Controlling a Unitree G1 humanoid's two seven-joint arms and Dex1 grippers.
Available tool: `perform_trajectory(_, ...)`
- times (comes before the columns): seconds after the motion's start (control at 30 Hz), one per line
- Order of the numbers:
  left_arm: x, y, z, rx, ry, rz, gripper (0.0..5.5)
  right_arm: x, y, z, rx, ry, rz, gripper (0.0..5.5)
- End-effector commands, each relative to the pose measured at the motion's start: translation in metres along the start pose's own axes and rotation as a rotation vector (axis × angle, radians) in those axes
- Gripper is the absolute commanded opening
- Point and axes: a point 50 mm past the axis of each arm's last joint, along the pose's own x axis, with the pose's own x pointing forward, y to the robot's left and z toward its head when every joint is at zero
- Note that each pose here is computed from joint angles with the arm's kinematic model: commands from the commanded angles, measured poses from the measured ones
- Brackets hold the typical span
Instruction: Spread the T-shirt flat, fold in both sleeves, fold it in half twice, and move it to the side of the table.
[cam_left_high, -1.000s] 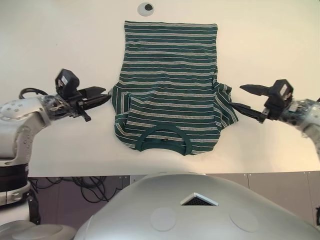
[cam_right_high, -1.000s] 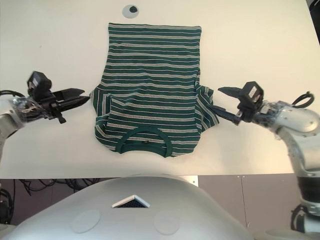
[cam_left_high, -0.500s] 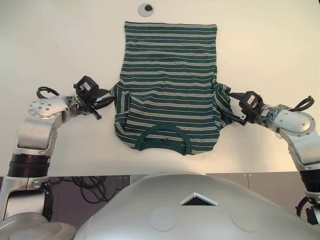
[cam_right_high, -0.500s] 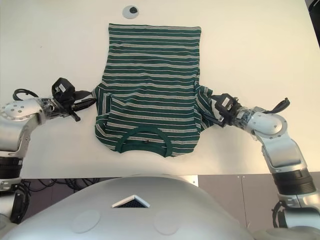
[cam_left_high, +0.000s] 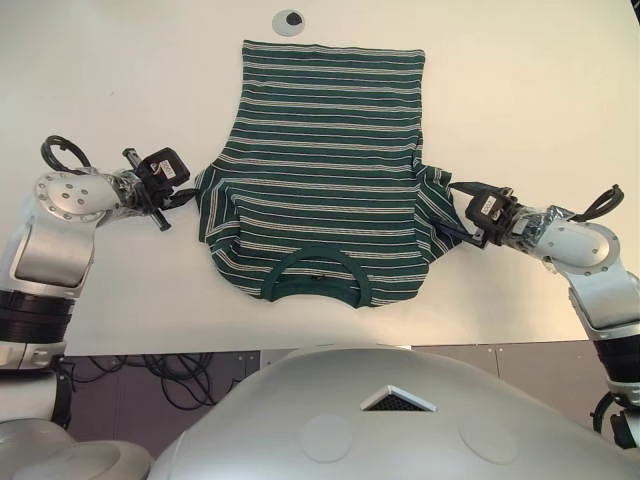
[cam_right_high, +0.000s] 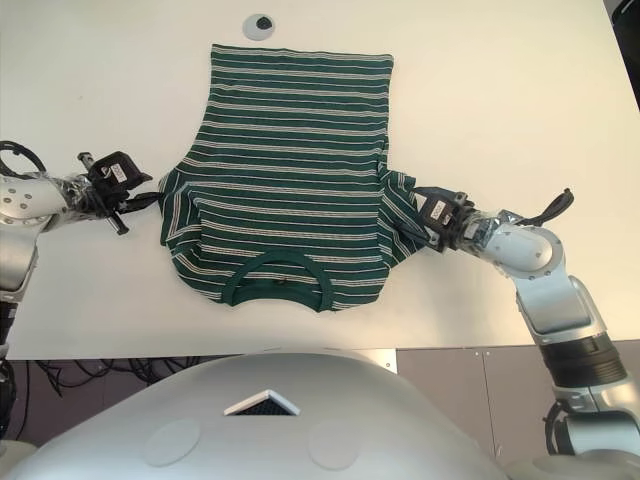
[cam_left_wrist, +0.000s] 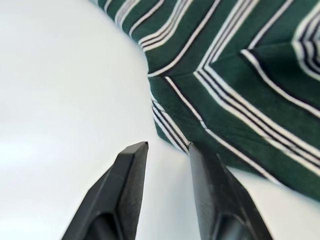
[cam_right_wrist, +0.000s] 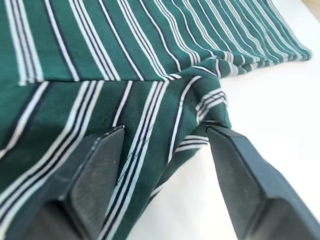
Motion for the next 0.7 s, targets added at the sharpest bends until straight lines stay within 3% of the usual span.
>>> perform_trajectory(0.03,0.004,0.006,-0.009,0.007,0.056,0.042,1.47,-0.006,0.016,-0.046,0.049,0.250,0.053,2.99)
perform_trajectory(0.37,0.006,0.005,0.001,0.004,-0.002,-0.016,1.47,-0.005,-0.018,-0.045,-0.031,0.236,-0.040,2.99)
perform_trajectory(0.47,0.003,0.006,0.005,0.001,-0.017,-0.051,1.47,-0.016,-0.018,-0.035,0.078,0.161,0.042,2.99)
perform_trajectory(0.7,-0.019,0.017,0.034,-0.214,-0.349,-0.125,1.47,-0.032,-0.054,0.020,0.212,-0.114,-0.040,2.99)
